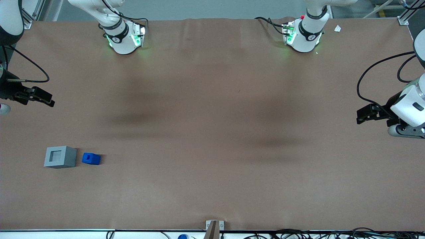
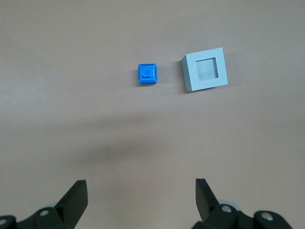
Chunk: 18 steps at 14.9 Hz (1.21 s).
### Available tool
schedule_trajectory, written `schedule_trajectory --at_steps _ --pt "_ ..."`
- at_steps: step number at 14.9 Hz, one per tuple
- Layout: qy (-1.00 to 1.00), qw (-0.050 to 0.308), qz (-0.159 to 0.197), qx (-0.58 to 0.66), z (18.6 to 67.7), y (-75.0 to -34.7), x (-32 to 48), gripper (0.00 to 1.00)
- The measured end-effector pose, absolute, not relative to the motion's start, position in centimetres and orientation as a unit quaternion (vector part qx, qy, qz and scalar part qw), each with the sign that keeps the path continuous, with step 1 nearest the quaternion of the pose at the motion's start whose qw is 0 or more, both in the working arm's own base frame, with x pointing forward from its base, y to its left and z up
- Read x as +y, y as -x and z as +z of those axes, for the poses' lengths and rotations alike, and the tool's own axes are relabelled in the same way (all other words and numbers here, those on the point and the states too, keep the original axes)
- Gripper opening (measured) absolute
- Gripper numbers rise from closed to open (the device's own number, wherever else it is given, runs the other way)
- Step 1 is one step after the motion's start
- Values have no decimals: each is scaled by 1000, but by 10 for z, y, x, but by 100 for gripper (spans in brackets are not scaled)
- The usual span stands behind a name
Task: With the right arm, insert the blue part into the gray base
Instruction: 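Move the right gripper down toward the blue block beside the gray base, then lower the open right gripper around the blue block and close it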
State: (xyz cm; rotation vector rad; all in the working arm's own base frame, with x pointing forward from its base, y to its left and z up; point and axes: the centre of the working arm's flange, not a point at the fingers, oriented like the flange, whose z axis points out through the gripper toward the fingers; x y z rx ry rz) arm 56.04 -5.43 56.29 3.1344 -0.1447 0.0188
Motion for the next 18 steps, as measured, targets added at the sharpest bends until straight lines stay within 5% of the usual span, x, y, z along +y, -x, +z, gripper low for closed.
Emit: schedule_trajectory --at_steps 9,18 --pt "-997 3 20 -75 569 -567 -51 100" --pt "-994 -1 34 -101 387 -652 -79 100"
